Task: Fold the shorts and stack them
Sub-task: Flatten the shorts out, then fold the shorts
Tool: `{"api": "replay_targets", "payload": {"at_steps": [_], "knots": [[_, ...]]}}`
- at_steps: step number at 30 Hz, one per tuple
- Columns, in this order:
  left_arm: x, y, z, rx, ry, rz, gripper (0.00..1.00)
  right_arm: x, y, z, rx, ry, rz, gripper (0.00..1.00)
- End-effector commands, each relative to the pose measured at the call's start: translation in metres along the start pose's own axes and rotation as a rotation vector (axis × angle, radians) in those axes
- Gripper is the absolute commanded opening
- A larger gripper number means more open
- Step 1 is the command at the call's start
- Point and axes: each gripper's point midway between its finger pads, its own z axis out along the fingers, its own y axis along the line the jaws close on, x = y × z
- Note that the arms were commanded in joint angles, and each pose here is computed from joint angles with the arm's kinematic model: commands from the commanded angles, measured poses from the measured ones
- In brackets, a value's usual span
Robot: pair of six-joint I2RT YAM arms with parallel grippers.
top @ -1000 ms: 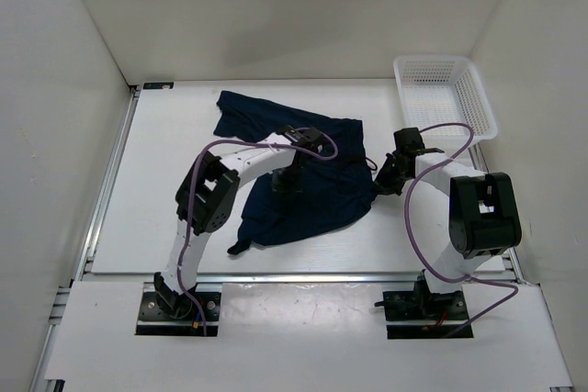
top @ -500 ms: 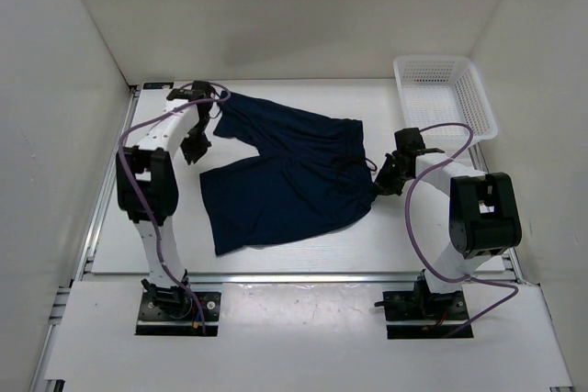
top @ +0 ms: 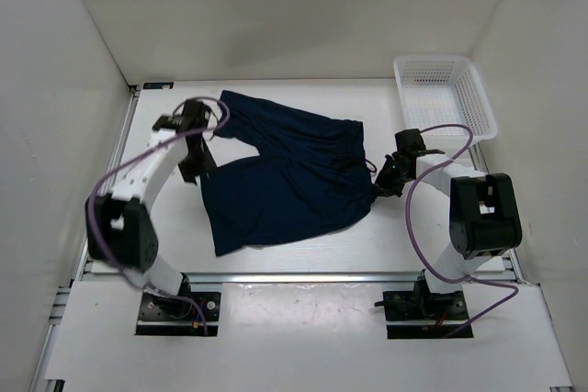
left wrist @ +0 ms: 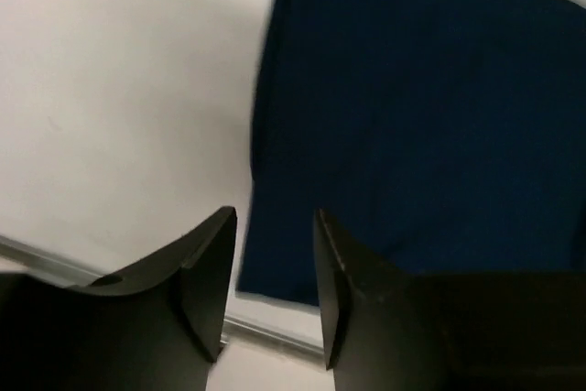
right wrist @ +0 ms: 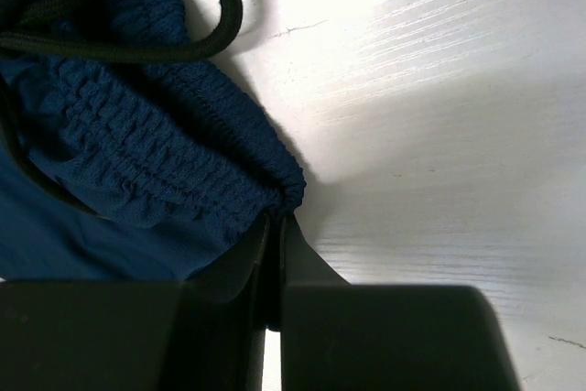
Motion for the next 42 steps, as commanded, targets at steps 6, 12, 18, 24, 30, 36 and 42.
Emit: {"api": "replay_targets", "payload": {"at_steps": [6,12,18,24,30,36,42], "knots": [[0.168,-0.015,-0.027,0.336,0.302,-0.07,0.6,0.01,-0.006,0.0,0.003,0.033,-0.019,0.0],[0.196,-0.011,-0.021,0.355,0.357,-0.212,0.81,0.009,-0.004,-0.003,-0.003,0.025,-0.031,0.0],[0.209,-0.012,0.015,0.287,0.419,-0.216,0.8,0.01,-0.002,-0.006,-0.017,0.023,-0.024,0.0],[0.226,0.002,0.026,0.218,0.436,-0.301,0.76,0.01,0.0,-0.012,-0.029,0.005,-0.029,0.0],[0.214,0.014,0.034,0.175,0.338,-0.407,0.72,0.013,-0.003,-0.013,-0.024,0.012,-0.045,0.0],[0.214,0.018,0.046,0.12,0.34,-0.41,0.63,0.013,-0.006,-0.018,-0.009,0.001,-0.064,0.0],[0.193,0.01,0.047,0.139,0.285,-0.367,0.1,0.019,-0.016,-0.023,0.016,-0.024,-0.065,0.0]]}}
